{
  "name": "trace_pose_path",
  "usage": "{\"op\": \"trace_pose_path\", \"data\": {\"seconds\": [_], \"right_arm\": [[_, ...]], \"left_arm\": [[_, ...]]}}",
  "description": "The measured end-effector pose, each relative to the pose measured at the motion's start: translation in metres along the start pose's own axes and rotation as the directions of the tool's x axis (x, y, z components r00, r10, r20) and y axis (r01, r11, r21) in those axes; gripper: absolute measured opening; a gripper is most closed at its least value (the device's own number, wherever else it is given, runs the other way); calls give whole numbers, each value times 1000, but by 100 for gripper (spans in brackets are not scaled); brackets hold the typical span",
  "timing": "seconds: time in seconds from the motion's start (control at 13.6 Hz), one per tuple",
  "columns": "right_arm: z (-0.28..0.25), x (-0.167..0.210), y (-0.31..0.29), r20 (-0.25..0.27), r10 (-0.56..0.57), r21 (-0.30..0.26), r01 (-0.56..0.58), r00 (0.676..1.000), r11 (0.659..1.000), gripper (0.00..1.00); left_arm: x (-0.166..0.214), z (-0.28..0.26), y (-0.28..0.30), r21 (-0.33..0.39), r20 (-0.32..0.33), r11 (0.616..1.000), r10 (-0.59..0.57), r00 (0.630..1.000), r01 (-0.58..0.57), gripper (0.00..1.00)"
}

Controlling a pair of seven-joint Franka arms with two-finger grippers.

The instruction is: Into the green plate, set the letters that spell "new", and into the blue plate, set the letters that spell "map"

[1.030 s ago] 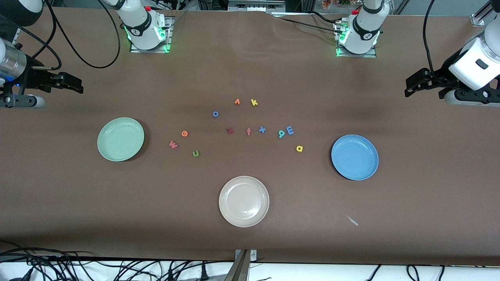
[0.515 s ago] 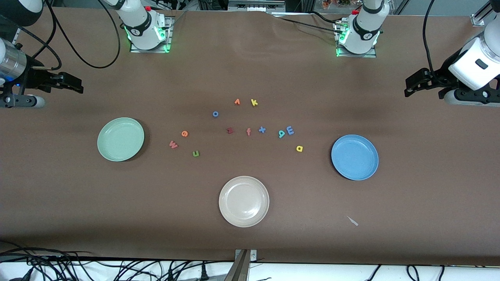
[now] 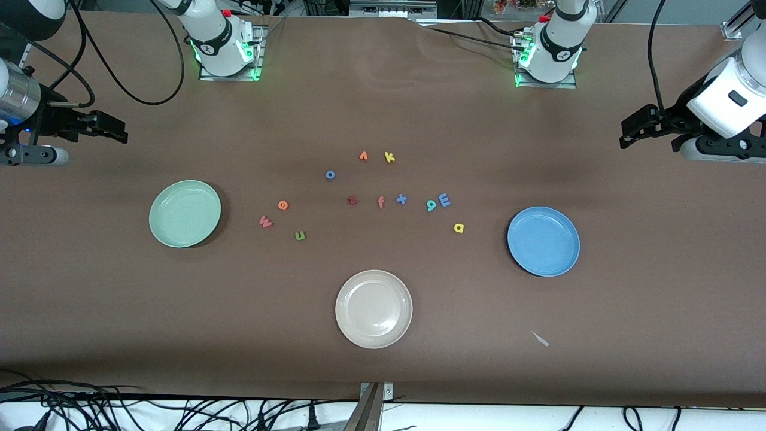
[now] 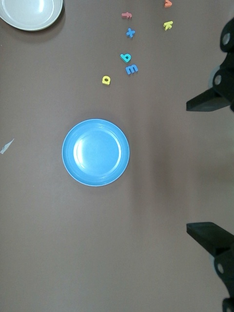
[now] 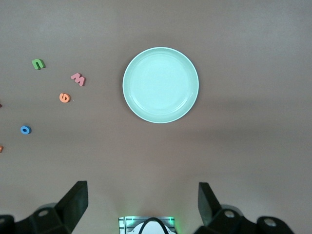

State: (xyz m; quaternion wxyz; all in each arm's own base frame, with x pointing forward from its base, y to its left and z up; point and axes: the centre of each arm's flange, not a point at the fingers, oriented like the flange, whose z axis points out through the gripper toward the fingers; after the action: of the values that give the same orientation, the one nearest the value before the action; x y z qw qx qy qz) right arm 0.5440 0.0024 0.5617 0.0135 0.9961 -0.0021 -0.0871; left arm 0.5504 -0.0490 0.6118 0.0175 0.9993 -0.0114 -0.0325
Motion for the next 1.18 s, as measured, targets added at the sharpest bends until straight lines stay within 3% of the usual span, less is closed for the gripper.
{"op": "trace_pose_path", "data": {"seconds": [0.44,0.74,1.18], "right_arm": [[9,6,-8,15,-12,-5,13,1000,1000,100],[39,25,-56,55,-94,-24,96,994,995,100],[59,48,-99,-12,-159,-27,159,987,987,100]], "left_arm": [[0,0,0,0,0,1000,0,1000,0,100],[0,0,0,0,0,1000,0,1000,0,100],[0,0,-1,0,0,1000,-1,1000,1,100]]}}
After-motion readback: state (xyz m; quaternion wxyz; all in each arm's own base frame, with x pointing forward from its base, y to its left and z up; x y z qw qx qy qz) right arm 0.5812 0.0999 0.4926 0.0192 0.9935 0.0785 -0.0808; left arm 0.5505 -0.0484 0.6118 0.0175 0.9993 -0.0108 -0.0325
